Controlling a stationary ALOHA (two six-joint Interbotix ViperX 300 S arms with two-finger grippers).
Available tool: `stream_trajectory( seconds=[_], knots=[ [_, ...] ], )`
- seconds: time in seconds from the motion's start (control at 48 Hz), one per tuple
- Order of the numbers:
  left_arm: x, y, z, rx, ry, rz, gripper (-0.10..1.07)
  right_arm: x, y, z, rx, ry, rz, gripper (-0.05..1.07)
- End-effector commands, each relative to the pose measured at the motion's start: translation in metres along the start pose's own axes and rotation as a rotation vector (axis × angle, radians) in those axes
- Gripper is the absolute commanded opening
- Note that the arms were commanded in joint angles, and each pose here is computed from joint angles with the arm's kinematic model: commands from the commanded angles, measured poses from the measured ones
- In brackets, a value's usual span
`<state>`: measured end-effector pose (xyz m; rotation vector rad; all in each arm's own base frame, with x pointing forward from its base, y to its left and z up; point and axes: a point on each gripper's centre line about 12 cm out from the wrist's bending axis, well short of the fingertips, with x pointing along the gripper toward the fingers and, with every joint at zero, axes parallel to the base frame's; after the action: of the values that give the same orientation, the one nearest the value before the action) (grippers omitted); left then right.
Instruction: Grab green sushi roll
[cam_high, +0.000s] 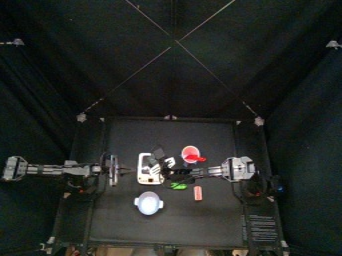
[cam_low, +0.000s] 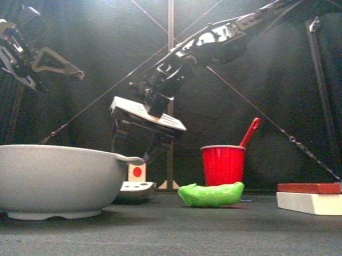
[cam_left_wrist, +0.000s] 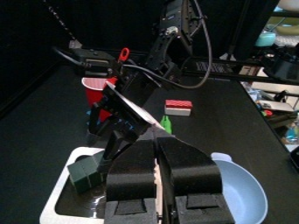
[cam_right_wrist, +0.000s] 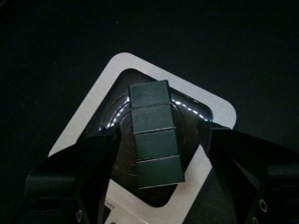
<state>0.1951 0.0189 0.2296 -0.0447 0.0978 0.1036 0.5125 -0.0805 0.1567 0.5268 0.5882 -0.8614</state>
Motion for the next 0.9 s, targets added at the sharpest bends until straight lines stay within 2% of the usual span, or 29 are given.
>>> stream_trajectory(
  seconds=[0.0, 0.479, 0.875],
  knots=[
    [0.001, 0.000, 0.006, -0.002, -0.020, 0.003, 0.32, -0.012, 0.005, 0.019, 0.024, -0.033, 0.029, 0.99],
    [0.001, 0.000, 0.006, 0.000, -0.020, 0.003, 0.32, -0.010, 0.006, 0.017, 0.018, -0.031, 0.033, 0.99],
    [0.001, 0.000, 0.006, 0.001, -0.020, 0.003, 0.32, 0.002, 0.006, 0.008, 0.010, -0.017, 0.018, 0.99]
  ],
)
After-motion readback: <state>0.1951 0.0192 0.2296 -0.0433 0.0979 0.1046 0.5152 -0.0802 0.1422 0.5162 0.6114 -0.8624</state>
